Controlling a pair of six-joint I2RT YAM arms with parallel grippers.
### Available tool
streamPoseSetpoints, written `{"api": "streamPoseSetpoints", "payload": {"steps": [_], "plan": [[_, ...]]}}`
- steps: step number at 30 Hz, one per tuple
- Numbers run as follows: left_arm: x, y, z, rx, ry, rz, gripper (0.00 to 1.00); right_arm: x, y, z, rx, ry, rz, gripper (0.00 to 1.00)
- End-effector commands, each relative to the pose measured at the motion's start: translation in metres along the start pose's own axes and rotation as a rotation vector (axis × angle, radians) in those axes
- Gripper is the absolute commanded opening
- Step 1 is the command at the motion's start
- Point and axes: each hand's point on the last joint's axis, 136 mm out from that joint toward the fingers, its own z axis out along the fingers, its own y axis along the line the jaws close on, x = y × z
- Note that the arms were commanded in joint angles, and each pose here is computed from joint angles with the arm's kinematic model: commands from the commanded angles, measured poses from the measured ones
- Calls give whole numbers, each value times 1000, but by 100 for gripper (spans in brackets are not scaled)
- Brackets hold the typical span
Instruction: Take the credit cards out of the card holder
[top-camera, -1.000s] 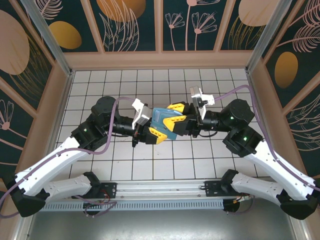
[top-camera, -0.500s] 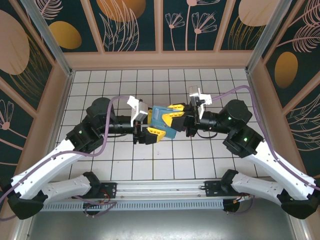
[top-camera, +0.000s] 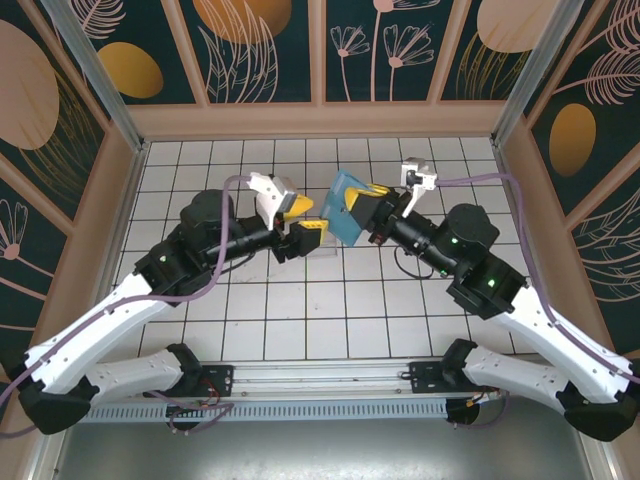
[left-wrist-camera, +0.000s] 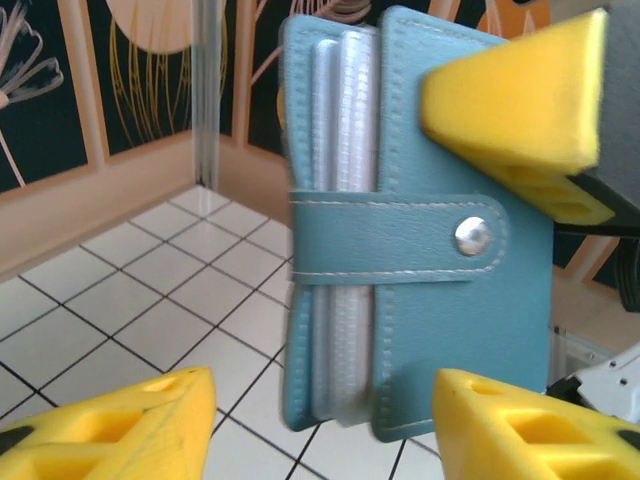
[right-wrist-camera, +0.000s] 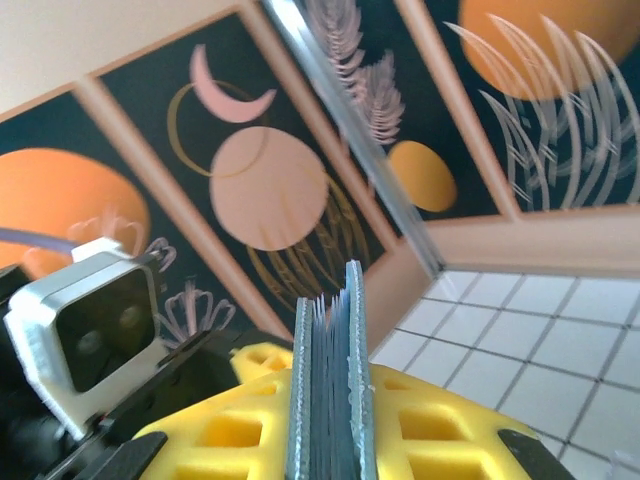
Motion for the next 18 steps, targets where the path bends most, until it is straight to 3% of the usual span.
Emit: {"api": "streamPoseSetpoints", "payload": {"steps": [1, 10, 18], "plan": [[-11, -5, -1, 15, -5, -13, 54, -7, -25, 4, 147, -34, 110, 0], [-22, -12, 13, 69, 4, -23, 52, 7, -36, 14, 183, 23, 156, 0], [-6, -3, 32, 47, 76, -51, 54, 7, -27, 16, 124, 26, 188, 0]]}}
